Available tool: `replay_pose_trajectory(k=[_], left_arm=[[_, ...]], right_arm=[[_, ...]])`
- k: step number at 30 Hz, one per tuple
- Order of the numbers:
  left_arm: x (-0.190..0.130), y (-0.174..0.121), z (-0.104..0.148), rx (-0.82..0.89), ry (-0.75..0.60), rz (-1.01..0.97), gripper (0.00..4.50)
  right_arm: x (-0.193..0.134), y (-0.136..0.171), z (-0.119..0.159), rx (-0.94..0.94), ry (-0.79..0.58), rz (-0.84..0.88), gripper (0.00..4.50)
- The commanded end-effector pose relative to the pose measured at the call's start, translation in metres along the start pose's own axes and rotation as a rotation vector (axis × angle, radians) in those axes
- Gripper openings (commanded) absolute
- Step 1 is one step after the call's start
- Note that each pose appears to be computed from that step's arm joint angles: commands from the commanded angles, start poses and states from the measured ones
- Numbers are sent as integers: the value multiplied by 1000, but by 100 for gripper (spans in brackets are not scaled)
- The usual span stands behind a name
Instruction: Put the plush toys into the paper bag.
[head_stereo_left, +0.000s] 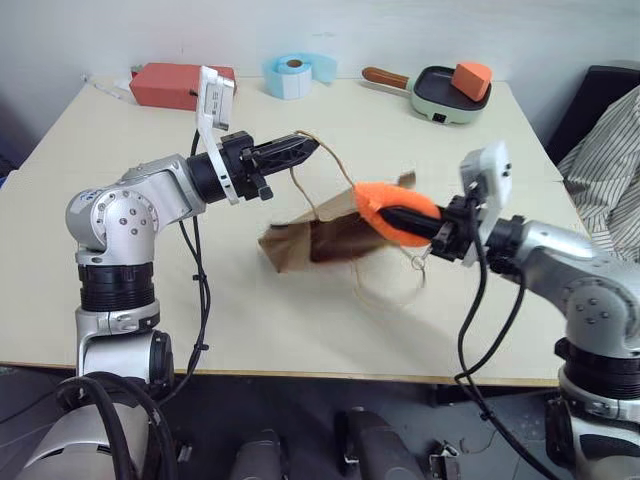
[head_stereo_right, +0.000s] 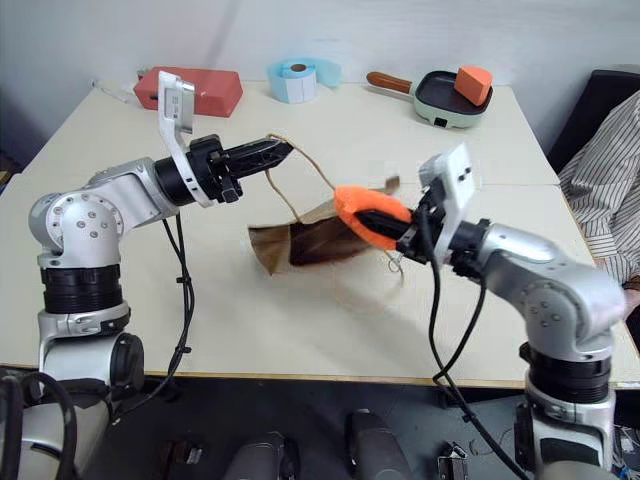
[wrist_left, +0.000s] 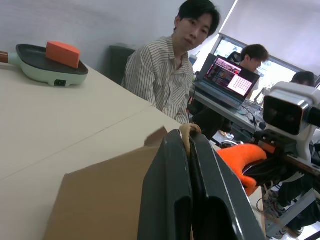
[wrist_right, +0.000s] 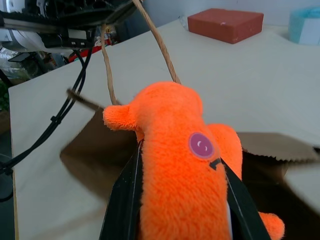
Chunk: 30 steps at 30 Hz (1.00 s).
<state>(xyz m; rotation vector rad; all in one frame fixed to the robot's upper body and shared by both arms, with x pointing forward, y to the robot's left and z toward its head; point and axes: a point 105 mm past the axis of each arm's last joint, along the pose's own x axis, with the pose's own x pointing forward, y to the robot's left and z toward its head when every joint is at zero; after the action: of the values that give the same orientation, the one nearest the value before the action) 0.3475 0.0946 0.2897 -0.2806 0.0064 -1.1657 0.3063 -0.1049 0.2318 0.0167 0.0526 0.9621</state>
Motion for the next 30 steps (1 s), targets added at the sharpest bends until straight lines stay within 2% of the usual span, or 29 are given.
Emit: replay_pose_trajectory(k=[1, 6, 10, 12, 17, 24, 30], left_arm=[[-1, -7, 19, 61, -42, -17, 0], [-2, -7, 19, 68, -47, -8, 0], [-4, -6, 22, 65, -62, 4, 0], [-3, -9, 22, 52, -70, -14, 0], [4, -31, 18, 36, -67, -130, 0], [6, -32, 16, 23, -71, -144, 0], [-3, -24, 23, 22, -116, -95, 0]], right_arm=[[8, 5, -4, -45, 13, 37, 35], [16, 8, -18, -134, 82, 91, 35], [15, 9, -10, -160, 63, 120, 35], [16, 11, -11, -209, 99, 159, 35], [43, 9, -22, -300, 202, 237, 35], [108, -23, -26, -232, 211, 85, 35], [137, -35, -49, -183, 186, -28, 35]])
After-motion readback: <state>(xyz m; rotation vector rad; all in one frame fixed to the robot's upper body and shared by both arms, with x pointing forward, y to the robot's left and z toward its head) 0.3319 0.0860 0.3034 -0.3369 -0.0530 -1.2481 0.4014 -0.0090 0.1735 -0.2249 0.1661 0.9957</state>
